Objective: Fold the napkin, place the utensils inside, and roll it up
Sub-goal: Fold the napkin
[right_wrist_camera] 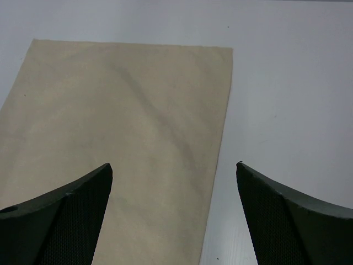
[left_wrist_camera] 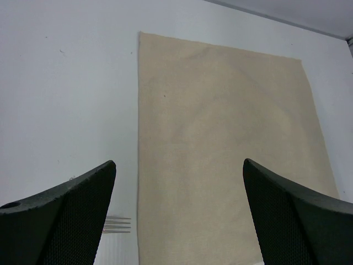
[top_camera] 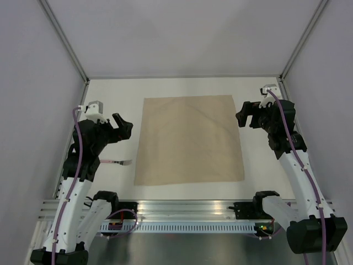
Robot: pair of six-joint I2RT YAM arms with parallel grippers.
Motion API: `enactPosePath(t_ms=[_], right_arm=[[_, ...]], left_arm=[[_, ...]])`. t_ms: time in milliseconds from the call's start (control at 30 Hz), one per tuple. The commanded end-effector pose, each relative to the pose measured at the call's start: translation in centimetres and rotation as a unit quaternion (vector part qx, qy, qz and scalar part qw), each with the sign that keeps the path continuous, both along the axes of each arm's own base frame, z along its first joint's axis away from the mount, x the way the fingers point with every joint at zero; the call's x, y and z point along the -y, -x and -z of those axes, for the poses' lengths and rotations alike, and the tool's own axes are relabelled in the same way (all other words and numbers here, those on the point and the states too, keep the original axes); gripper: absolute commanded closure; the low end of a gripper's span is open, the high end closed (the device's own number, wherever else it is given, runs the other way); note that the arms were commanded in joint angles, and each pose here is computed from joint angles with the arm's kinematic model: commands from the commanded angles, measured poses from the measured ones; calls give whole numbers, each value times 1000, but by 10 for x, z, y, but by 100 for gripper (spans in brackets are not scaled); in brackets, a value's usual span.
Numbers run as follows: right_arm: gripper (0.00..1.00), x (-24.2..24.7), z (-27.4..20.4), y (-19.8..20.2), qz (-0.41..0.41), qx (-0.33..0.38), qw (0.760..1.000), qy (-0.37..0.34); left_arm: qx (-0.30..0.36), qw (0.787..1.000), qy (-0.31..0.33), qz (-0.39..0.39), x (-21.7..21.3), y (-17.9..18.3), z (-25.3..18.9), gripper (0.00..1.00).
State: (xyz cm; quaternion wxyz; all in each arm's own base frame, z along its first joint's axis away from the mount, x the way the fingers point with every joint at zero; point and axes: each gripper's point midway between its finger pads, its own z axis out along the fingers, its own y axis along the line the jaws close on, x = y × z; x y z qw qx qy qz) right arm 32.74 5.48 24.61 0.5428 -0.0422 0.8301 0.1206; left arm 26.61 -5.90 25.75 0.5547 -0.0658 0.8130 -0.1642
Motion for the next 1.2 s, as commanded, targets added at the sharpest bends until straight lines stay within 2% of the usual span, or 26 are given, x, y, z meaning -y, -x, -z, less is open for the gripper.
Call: enactPosePath(t_ms=[0, 167, 300, 333, 367, 433, 500, 533, 600, 667, 733, 767, 800, 867, 967, 1067, 1100, 1167], right_arm=[[2, 2, -15, 1, 3, 13, 1000, 5], [2, -1, -16, 7, -15, 26, 999, 14], [2, 12, -14, -3, 16, 14, 999, 33], [2, 15, -11, -6, 26, 7, 999, 37], [2, 17, -7, -10, 32, -5, 999, 36], [2, 17, -2, -14, 34, -13, 999, 37], [2, 20, -1, -16, 42, -14, 998, 40], [2, 22, -2, -17, 48, -13, 998, 43], [2, 27, -6, -20, 60, -8, 997, 47], [2, 28, -8, -22, 68, -6, 997, 46], [2, 30, -9, -23, 72, -3, 996, 47], [2, 32, -6, -24, 76, -6, 996, 49], [2, 33, -6, -24, 81, -5, 995, 52], [2, 35, -4, -25, 84, -7, 995, 54], [2, 35, -3, -24, 85, -7, 995, 53], [2, 35, -3, -24, 86, -5, 995, 53], [2, 35, -3, -24, 85, -4, 995, 53], [2, 35, -2, -24, 86, -5, 995, 53]], left_arm=[[15, 1000, -6, 26, 6, 3, -9, 0], [17, 999, 8, 41, 14, 1, -21, 0], [21, 998, 3, 64, 40, -6, -35, 0], [22, 995, -3, 98, 64, -1, -37, 0], [24, 996, -15, 80, 67, -5, -37, 0], [23, 992, -21, 125, 109, -2, -35, 0], [31, 990, -13, 138, 135, -5, -34, 1], [13, 985, -25, 172, 166, 1, -17, 1], [10, 981, -37, 188, 196, 2, -5, 2], [-1, 971, -57, 230, 246, 11, 21, 2], [6, 962, -54, 267, 286, 24, 22, 5], [-15, 958, -75, 278, 305, 25, 49, 6], [-13, 955, -71, 289, 320, 28, 48, 7], [-32, 941, -79, 327, 356, 44, 78, 10], [-28, 926, -82, 366, 399, 65, 87, 12], [-38, 912, -101, 396, 439, 85, 115, 16], [-32, 910, -93, 403, 453, 88, 110, 17], [-47, 900, -110, 418, 470, 100, 138, 20]])
